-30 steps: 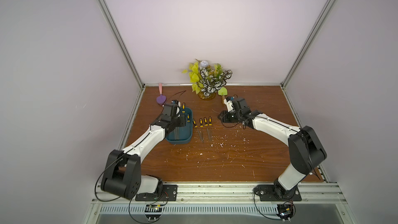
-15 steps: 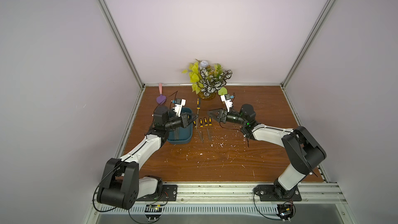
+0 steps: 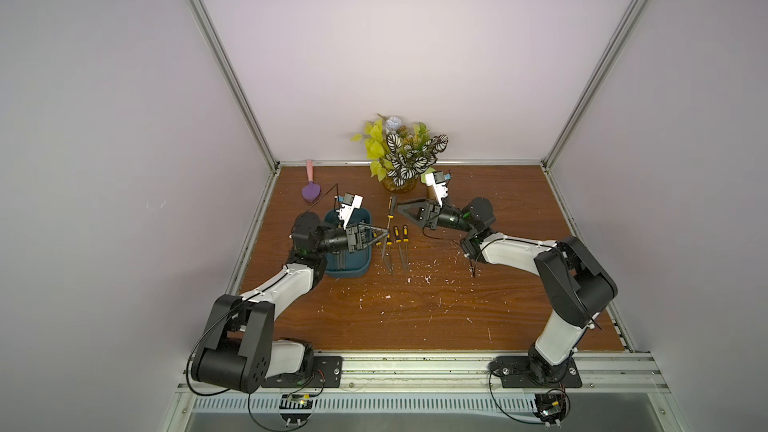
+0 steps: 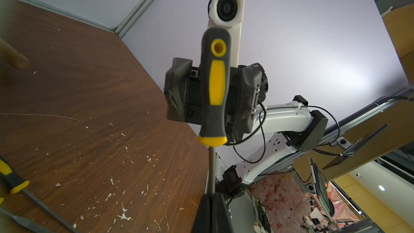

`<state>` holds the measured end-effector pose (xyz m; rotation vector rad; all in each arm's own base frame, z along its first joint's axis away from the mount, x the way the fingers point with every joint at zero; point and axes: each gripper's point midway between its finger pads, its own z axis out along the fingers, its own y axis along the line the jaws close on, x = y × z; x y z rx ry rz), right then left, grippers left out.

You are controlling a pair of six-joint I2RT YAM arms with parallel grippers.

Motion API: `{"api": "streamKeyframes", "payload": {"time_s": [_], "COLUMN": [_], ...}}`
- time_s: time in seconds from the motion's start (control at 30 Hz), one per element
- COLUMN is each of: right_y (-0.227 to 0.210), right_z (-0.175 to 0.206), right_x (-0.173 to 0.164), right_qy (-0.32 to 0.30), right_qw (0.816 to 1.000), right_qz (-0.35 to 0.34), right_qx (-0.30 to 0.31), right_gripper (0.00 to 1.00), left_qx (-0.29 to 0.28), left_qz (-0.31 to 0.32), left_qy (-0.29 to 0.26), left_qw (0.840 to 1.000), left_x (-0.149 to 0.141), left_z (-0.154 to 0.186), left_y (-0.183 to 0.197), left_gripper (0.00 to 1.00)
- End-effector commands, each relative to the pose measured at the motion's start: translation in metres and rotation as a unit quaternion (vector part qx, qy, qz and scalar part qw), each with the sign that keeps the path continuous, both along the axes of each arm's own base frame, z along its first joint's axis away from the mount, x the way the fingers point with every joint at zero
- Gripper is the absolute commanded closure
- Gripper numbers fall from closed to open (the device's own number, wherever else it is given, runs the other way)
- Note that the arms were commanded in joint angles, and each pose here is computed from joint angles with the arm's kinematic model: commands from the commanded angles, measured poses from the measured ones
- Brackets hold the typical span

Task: Take the file tool out of the storage box
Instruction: Pick up the file tool from the storage box.

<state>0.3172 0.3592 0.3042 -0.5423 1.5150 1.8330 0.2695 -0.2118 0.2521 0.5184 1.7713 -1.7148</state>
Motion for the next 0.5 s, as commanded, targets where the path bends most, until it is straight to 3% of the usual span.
{"api": "streamKeyframes", "payload": {"time_s": [0.0,0.23,0.33,0.47], "right_y": [0.001,0.010,0.012,0.012], "right_z": [0.023,0.029,0.032,0.035], "right_x": [-0.004,-0.002,-0.003,-0.006], "right_qy": [-0.030,-0.034,-0.031,-0.029], "right_qw": [0.999,0.998,0.998,0.997], "right_qz": [0.020,0.033,0.040,0.046], "right_qx": [0.028,0.038,0.043,0.047], "right_gripper": [0.42,0.45,0.58,0.63], "left_qx": [-0.005,-0.005,-0.004,-0.003], "left_qz": [-0.013,-0.019,-0.021,-0.024], "left_qy": [-0.030,-0.024,-0.020,-0.015], "left_qw": [0.999,1.000,1.000,1.000], "left_x": [-0.008,-0.010,-0.010,-0.010], "left_z": [0.012,0.009,0.006,0.003], "left_y": [0.002,-0.001,-0.002,-0.004], "left_gripper": [1.00,1.00,1.00,1.00]}}
